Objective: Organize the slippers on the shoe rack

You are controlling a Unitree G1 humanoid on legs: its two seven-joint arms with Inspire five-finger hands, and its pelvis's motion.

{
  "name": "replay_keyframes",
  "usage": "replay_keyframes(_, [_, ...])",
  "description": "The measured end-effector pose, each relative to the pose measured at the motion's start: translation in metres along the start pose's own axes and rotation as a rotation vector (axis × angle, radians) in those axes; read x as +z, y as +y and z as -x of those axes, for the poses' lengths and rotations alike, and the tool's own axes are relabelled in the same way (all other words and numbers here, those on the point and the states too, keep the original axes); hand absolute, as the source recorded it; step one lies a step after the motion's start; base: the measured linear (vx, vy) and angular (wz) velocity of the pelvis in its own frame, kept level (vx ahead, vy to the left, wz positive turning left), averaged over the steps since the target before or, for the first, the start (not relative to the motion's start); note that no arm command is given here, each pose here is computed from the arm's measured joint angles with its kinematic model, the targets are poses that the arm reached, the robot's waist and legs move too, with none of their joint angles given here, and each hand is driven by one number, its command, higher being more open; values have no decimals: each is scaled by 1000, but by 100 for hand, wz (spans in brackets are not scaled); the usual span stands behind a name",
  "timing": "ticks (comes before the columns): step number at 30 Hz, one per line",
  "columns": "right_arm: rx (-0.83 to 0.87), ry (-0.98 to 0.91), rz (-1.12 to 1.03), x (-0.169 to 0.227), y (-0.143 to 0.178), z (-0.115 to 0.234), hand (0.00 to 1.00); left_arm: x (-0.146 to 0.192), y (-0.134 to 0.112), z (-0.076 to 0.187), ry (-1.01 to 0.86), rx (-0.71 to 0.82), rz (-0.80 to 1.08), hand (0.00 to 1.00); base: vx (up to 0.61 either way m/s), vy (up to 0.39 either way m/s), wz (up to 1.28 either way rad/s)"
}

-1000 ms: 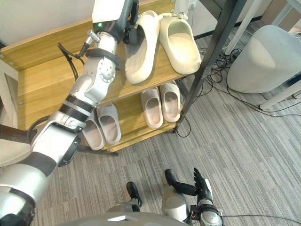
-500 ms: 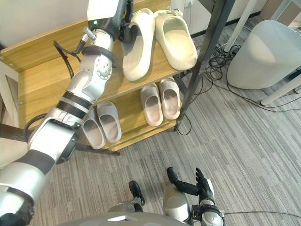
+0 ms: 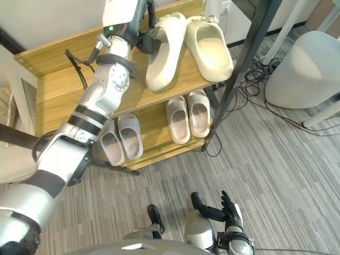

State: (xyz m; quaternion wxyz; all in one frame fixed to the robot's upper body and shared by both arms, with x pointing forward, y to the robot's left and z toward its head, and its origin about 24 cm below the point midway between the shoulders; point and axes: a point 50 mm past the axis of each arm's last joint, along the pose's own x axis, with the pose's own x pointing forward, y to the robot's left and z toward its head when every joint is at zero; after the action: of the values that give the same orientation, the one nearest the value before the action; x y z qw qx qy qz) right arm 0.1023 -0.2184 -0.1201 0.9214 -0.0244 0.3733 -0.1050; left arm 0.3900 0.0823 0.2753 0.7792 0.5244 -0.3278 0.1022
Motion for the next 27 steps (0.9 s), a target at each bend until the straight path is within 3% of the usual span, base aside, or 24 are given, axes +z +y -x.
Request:
replay_keyframes(15, [2,9,22,-2,-1,0,100,19,-28,23,70,-34,352,100,-4,6,7])
replay_keyframes(27, [-1,12,24,-3,-2,1,100,41,-18,23,21,6,510,100,-1,1,0])
